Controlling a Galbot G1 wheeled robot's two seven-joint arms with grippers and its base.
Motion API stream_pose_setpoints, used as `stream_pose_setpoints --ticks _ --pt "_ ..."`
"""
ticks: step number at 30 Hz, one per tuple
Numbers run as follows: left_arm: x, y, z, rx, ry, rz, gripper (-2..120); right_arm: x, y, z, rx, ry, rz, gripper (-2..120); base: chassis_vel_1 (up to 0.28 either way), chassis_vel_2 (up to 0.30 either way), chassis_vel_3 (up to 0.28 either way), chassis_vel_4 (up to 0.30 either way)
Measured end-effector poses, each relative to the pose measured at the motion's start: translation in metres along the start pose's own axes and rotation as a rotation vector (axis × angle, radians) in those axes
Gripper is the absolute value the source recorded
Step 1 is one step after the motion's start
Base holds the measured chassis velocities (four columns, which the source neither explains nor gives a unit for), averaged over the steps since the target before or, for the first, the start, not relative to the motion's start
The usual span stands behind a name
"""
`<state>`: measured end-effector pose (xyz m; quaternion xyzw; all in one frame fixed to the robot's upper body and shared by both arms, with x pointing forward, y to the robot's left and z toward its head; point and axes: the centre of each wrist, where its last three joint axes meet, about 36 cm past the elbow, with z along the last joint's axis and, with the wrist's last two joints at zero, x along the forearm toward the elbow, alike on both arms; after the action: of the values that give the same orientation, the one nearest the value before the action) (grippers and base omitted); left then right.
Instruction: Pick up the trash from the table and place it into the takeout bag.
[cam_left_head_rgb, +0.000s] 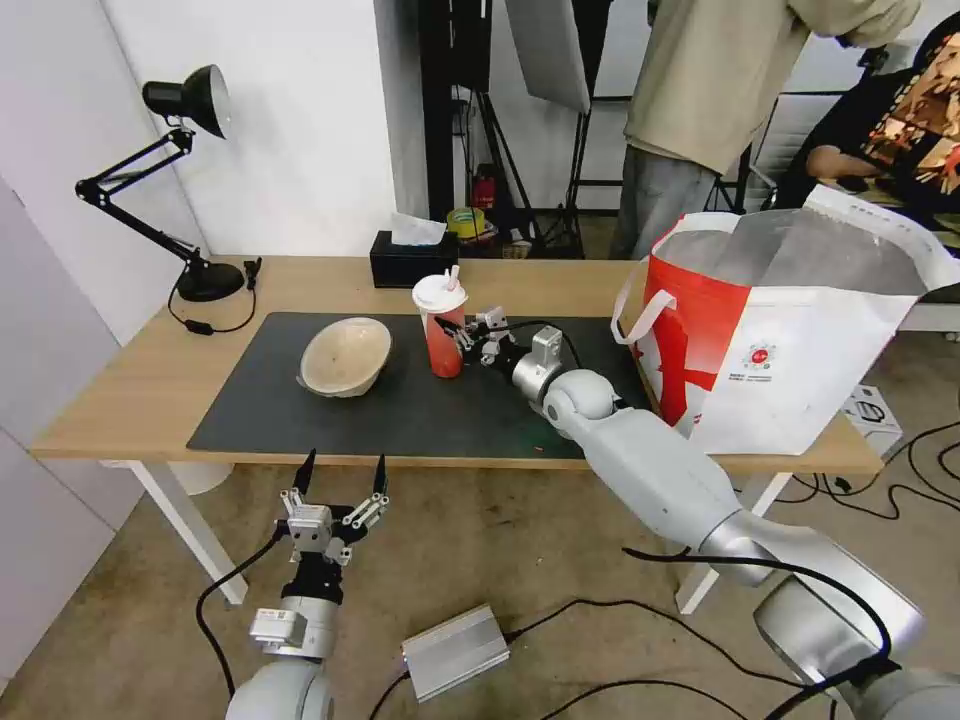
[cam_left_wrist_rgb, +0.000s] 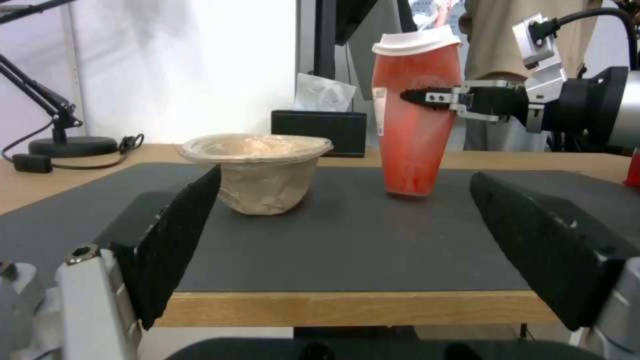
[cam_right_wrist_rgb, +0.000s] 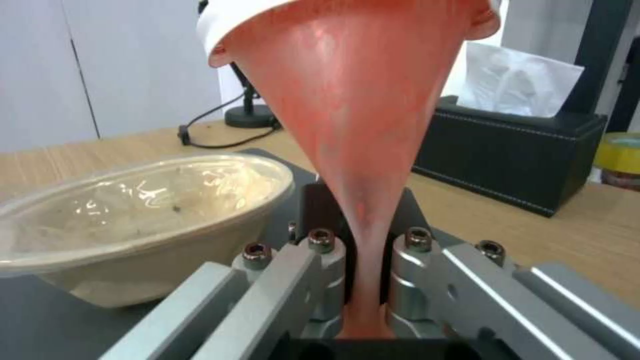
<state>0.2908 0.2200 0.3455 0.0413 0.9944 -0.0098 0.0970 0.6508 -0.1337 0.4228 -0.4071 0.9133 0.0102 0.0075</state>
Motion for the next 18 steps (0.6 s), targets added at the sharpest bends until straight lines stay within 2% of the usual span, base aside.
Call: stream_pose_setpoints --ticks 18 --pt "-0.006 -0.004 0.003 0.009 -0.007 0.011 100 0.019 0.008 -0.046 0.029 -0.058 -0.012 4 0.0 0.0 0.0 0.0"
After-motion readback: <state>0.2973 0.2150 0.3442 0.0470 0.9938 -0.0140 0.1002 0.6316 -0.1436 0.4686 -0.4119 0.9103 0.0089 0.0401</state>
